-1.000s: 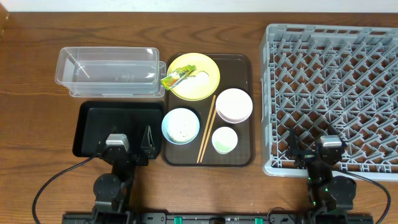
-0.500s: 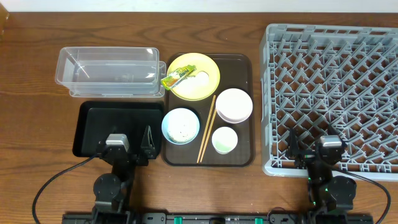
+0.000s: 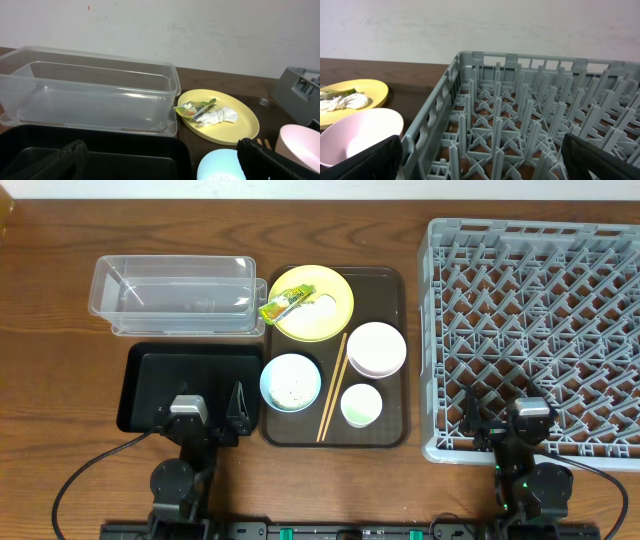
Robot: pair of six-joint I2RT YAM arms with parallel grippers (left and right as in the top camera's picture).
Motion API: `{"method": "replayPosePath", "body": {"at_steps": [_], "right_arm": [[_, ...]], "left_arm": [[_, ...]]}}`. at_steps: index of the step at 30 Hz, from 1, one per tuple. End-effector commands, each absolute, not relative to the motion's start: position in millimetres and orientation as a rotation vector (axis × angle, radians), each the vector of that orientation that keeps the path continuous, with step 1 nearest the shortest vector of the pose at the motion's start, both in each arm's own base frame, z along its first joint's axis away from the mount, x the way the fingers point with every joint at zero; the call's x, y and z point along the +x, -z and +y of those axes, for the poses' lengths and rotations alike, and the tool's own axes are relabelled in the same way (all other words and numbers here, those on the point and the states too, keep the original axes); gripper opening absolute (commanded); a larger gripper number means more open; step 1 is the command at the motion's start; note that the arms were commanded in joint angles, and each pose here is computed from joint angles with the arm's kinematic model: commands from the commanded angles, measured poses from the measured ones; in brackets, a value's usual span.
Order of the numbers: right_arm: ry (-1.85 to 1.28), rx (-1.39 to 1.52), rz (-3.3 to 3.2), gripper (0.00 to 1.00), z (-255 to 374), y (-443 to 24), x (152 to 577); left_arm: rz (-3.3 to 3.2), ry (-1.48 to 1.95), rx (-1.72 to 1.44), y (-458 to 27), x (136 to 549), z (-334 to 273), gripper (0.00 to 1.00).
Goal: Sort waste into correct bins and load items into the dishwasher rack
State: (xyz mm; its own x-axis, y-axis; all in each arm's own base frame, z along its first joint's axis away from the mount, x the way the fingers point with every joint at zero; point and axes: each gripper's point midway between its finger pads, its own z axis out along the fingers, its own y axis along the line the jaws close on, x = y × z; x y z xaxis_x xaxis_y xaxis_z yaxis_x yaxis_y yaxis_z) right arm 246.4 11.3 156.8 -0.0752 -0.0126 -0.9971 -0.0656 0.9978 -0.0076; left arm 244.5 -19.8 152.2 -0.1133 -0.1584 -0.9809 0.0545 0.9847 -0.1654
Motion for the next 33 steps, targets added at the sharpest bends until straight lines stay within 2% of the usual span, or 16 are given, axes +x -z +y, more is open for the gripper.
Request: {"method": "replayPosePath", "body": {"at_steps": [1, 15, 21, 28, 33], "right_arm": [[-0.063, -0.097, 1.644, 0.99, 19, -156, 246], [-0.128, -0.019, 1.649, 0.99, 18, -158, 245], [-0.109, 0.0, 1.697, 0.99, 14, -172, 243], [-0.074, 0.031, 1.835, 0.99, 8, -193, 250], [-0.063, 0.041, 2.0, 0.99, 7, -192, 260]], "left_arm": [[1.73, 0.15, -0.08, -136, 243, -17, 0.98], [1.751, 0.195, -0.132, -139, 242, -17, 0.98], [1.84, 0.208, -0.15, -162, 241, -18, 0.98], [2.05, 0.179, -0.162, -182, 255, -20, 0.98], [2.286, 0.233, -0.133, -183, 264, -34, 0.98]]}}
